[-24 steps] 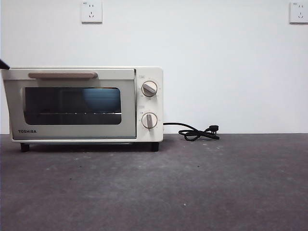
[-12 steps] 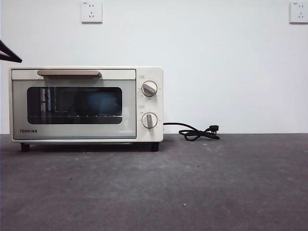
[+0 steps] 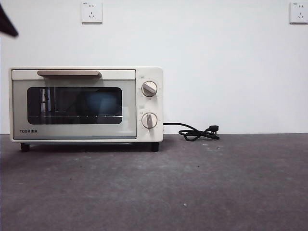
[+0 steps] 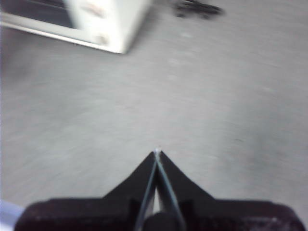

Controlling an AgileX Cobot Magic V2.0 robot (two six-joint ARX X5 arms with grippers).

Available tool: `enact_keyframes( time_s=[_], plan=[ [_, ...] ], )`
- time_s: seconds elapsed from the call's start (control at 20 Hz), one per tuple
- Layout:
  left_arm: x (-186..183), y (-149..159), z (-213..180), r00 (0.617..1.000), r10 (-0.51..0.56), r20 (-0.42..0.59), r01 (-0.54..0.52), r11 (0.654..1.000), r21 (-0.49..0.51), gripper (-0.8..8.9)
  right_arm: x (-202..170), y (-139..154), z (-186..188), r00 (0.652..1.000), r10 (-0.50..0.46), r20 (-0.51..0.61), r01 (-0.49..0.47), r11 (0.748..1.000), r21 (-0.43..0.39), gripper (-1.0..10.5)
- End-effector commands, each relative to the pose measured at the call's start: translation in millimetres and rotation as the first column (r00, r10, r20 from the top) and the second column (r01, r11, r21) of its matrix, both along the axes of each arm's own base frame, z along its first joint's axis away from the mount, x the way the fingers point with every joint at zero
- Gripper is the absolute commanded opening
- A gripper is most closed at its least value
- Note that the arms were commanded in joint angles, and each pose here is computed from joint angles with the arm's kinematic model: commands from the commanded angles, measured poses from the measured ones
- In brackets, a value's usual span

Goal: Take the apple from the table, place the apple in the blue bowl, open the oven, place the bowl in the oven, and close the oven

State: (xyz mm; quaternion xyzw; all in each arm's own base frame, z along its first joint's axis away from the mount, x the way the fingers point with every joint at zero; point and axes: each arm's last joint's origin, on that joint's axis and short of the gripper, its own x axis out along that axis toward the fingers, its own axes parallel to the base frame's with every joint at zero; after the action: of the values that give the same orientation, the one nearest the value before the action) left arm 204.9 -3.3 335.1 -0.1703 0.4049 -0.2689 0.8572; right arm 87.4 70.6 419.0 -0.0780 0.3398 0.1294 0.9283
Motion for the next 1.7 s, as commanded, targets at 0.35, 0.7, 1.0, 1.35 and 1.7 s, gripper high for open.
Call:
enact_keyframes(
  time_s=[0.35, 0.7, 1.0, 1.35, 1.7],
  plan=[
    [-75.8, -6.6, 43.2, 0.935, 0.094, 0.341, -0.181, 0.955, 0.234, -0.04, 22.0, 19.9, -10.9, 0.997, -0.059, -0.043, 0.056, 0.996, -0.071, 0.0],
    [-74.0, -6.8, 43.3, 0.935, 0.092, 0.344, -0.179, 0.956, 0.231, -0.04, 31.5, 29.2, -16.4, 0.996, -0.061, -0.07, 0.054, 0.993, -0.102, 0.0],
    [-57.9, -6.2, 38.4, 0.934, 0.026, 0.356, -0.151, 0.932, 0.329, -0.03, 31.5, 29.2, -16.3, 0.996, -0.061, -0.069, 0.054, 0.993, -0.101, 0.0],
    [-73.8, -6.8, 39.6, 0.683, -0.085, 0.725, -0.251, 0.906, 0.342, -0.04, 31.5, 29.2, -16.2, 0.996, -0.061, -0.069, 0.054, 0.993, -0.1, 0.0],
    [-83.1, -3.4, -72.4, 0.653, 0.07, 0.754, -0.388, 0.886, 0.254, -0.04, 31.5, 29.2, -16.3, 0.996, -0.061, -0.07, 0.054, 0.993, -0.101, 0.0]
  ],
)
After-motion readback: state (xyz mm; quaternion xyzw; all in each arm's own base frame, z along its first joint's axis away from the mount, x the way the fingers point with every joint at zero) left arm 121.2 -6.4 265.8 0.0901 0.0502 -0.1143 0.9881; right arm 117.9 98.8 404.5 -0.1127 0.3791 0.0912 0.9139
